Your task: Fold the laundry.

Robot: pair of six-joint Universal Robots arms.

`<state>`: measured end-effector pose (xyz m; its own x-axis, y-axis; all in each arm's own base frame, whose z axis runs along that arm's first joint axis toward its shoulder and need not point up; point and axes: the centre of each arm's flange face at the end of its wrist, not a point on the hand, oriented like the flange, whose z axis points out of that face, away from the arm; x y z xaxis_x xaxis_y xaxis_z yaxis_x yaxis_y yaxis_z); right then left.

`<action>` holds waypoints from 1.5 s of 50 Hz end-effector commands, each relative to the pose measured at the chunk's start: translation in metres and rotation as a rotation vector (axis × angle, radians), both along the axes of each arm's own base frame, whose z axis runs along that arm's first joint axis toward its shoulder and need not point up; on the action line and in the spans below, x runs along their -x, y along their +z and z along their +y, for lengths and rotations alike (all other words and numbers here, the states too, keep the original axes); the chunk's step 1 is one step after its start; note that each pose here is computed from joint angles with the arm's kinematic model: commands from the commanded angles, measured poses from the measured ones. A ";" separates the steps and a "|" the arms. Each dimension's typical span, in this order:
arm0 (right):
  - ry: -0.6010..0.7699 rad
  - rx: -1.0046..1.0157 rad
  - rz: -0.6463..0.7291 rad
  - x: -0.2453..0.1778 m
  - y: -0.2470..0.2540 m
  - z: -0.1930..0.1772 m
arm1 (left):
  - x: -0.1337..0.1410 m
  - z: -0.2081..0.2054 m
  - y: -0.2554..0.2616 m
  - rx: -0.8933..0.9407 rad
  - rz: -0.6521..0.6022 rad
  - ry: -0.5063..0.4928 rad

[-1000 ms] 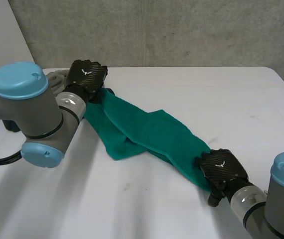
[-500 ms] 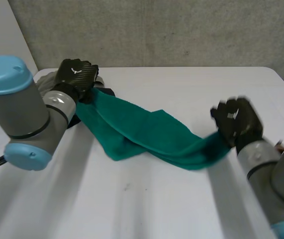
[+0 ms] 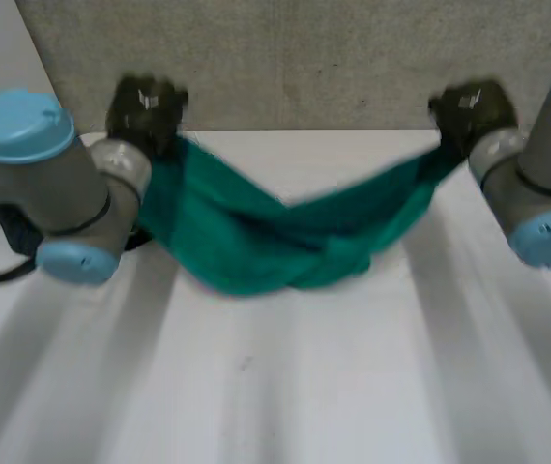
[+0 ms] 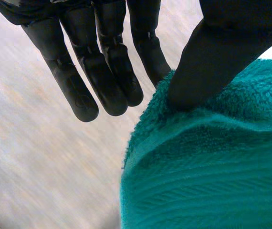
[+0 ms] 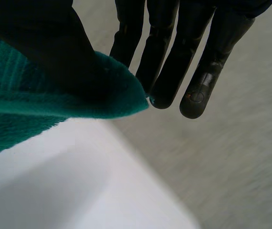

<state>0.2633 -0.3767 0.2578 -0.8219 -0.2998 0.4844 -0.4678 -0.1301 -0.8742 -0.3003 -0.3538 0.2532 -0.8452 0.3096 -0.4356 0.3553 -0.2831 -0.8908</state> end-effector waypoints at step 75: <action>0.017 -0.344 0.057 0.097 -0.105 0.068 | -0.112 0.081 -0.114 -0.522 -0.084 -0.103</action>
